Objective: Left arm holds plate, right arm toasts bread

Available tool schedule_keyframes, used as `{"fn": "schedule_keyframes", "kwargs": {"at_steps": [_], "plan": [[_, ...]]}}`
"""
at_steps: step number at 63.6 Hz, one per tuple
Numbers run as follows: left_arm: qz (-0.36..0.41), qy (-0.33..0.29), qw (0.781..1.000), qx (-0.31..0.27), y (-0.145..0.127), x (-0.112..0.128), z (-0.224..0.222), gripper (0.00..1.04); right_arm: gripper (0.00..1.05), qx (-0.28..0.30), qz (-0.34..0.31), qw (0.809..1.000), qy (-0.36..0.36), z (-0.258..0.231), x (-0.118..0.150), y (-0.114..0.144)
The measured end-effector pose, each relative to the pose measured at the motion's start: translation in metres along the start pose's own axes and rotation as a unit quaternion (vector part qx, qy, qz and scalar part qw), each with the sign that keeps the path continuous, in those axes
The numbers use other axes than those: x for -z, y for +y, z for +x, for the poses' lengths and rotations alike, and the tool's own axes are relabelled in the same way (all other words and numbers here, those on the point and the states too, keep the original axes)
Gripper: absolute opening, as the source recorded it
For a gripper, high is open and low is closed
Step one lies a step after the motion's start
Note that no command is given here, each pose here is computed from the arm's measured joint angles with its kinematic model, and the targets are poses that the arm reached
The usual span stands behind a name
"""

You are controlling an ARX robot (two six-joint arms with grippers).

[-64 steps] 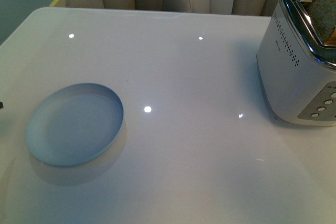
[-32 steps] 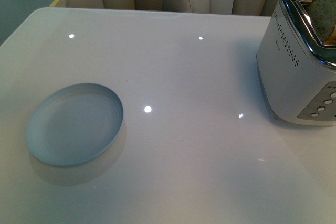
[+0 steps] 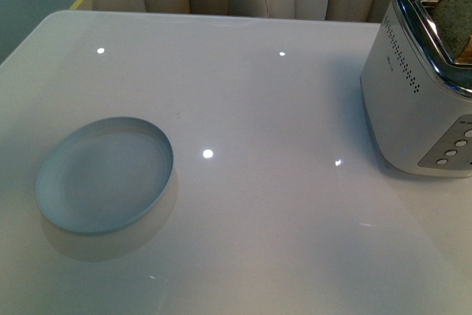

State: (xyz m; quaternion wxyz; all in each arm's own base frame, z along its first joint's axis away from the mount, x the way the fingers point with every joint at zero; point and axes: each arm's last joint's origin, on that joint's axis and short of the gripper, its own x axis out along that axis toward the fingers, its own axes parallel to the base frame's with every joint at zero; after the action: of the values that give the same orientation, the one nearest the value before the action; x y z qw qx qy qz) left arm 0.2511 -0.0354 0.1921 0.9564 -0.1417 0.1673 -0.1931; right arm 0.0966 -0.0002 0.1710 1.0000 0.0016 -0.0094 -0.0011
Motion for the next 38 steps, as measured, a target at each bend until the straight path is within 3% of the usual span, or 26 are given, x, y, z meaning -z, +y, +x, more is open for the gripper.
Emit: {"fn": "schedule_keyframes", "kwargs": {"at_steps": [9, 26, 34, 38], "plan": [[-0.025, 0.003, 1.000, -0.004, 0.004, 0.014, 0.003, 0.98, 0.96, 0.000, 0.000, 1.000, 0.000, 0.000, 0.000, 0.000], [-0.025, -0.004, 1.000, -0.010, 0.004, 0.015, 0.003, 0.97, 0.96, 0.000, 0.000, 1.000, 0.000, 0.000, 0.000, 0.000], [0.080, -0.143, 0.974, -0.158, 0.008, 0.028, -0.008, 0.75, 0.96, 0.000, 0.000, 1.000, 0.000, 0.000, 0.000, 0.000], [0.104, -0.165, 0.963, -0.184, 0.011, 0.033, -0.018, 0.64, 0.96, 0.000, 0.000, 1.000, 0.000, 0.000, 0.000, 0.000]]}}
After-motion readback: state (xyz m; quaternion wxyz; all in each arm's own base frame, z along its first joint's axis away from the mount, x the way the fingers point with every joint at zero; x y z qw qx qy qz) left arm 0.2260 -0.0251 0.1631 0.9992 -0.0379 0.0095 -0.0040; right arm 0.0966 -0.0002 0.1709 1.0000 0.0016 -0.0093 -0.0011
